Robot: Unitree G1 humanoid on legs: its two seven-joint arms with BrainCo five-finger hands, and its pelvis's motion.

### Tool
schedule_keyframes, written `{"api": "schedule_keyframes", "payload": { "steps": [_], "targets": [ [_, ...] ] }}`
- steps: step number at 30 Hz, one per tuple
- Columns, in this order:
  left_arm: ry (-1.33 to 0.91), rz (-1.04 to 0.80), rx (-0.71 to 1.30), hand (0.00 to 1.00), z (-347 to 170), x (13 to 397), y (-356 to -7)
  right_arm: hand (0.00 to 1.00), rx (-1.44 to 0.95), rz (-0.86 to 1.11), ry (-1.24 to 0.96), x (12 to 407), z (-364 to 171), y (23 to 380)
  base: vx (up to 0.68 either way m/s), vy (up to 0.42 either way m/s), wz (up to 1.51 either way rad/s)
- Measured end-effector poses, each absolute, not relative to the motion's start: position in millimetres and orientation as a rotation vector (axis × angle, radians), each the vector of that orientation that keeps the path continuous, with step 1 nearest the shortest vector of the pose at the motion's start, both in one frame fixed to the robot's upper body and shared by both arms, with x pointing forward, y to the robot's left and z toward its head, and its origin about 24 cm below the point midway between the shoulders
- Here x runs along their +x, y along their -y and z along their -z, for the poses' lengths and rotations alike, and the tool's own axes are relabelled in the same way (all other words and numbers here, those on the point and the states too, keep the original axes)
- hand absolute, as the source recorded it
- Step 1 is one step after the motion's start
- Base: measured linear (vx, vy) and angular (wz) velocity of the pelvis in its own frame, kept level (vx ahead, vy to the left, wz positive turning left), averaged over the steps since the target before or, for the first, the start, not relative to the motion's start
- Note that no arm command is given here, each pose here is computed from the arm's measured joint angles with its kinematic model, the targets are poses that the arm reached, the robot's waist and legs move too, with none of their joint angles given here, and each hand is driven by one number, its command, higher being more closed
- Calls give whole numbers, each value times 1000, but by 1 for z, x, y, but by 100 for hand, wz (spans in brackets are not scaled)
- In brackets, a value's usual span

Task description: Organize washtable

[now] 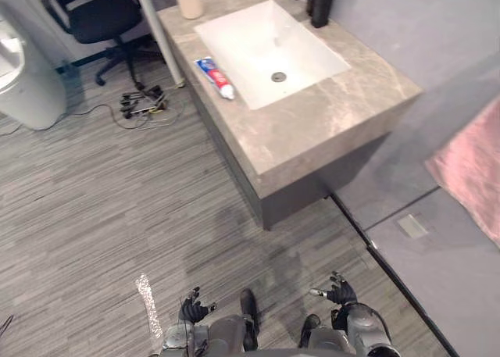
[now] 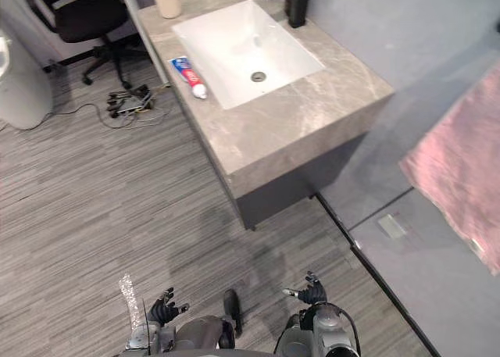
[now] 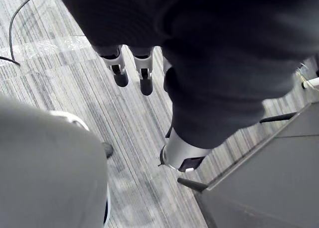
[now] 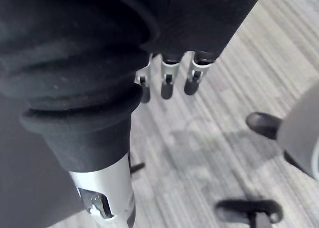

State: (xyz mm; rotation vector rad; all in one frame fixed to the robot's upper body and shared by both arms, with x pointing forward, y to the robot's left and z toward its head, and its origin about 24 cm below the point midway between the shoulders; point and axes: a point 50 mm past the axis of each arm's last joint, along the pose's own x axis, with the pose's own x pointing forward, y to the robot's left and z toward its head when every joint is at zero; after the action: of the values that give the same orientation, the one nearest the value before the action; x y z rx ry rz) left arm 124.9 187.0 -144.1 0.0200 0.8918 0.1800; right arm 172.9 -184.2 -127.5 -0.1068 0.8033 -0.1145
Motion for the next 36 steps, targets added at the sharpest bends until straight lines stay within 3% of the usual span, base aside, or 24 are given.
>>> {"api": "schedule_keyframes", "payload": {
  "steps": [6, 12, 19, 24, 36],
  "targets": [
    [-887, -144, 37, 0, 143, 131, -182, 0, -91, 178, -792, 171, 125, 197, 29, 129, 119],
    [-913, -151, 50, 0, 146, 122, -187, 0, -69, 123, -758, 187, 120, 176, -91, 99, 8],
    [-907, -216, 61, 0, 144, 124, -203, 0, -98, 71, -855, 157, 136, 174, -39, 207, 10],
    [-939, -234, 80, 0, 145, 122, -213, 0, -80, 73, -841, 162, 134, 176, 98, 66, 48],
    [-1040, -332, -14, 0, 156, 84, -213, 0, -49, 102, -829, 152, 133, 178, 430, 3, 46]
  ]
}}
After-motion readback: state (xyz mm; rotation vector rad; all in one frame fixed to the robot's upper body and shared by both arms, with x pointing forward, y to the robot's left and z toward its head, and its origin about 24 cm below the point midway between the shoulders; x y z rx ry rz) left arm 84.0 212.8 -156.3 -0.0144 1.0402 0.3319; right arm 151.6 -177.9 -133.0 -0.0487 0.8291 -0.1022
